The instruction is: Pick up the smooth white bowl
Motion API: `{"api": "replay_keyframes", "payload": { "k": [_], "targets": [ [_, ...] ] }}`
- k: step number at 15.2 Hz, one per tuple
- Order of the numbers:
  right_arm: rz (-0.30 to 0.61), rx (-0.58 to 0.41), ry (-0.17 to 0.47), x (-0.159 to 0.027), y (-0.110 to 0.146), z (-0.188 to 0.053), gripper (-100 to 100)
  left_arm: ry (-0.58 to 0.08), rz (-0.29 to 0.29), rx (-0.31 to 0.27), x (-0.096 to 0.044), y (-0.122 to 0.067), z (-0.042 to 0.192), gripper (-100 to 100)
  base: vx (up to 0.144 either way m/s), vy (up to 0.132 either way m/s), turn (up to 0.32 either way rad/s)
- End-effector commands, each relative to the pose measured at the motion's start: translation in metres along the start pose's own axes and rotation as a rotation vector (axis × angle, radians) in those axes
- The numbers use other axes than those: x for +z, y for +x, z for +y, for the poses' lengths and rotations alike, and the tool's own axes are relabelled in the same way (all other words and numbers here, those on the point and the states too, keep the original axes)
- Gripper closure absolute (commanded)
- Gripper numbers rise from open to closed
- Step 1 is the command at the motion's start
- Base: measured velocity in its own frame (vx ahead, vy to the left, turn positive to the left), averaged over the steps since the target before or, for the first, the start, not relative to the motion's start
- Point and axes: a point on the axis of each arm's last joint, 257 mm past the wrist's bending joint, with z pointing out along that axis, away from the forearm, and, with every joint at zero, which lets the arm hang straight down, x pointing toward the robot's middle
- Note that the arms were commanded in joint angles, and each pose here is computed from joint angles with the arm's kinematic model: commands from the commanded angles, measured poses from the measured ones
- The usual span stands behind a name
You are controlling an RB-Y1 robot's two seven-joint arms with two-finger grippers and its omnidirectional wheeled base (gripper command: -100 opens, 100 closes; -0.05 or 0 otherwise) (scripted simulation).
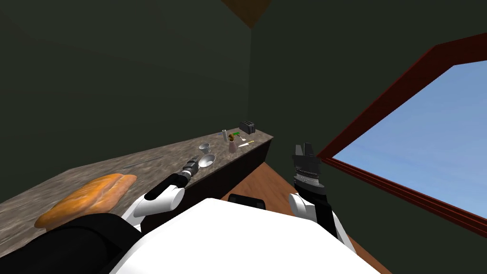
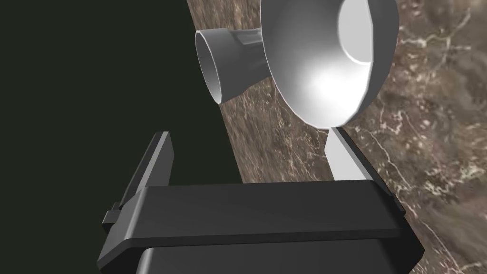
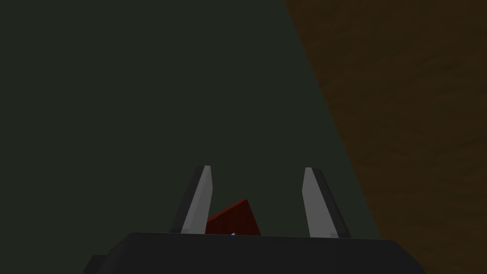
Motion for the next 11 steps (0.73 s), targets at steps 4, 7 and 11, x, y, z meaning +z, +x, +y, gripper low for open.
{"api": "replay_keyframes", "payload": {
  "k": [4, 7, 11],
  "targets": [
    [0.000, 0.000, 0.000, 0.000, 0.000, 0.000, 0, -0.094, -0.030, -0.022, -0.007, -0.013, 0.022, -100, 0.037, -0.014, -0.050],
    [0.000, 0.000, 0.000, 0.000, 0.000, 0.000, 0, -0.147, -0.051, -0.040, -0.012, -0.022, 0.035, -100, 0.044, -0.012, -0.054],
    [0.000, 0.000, 0.000, 0.000, 0.000, 0.000, 0, -0.203, -0.071, -0.058, -0.019, -0.031, 0.049, -100, 0.046, -0.016, -0.054]
  ]
}}
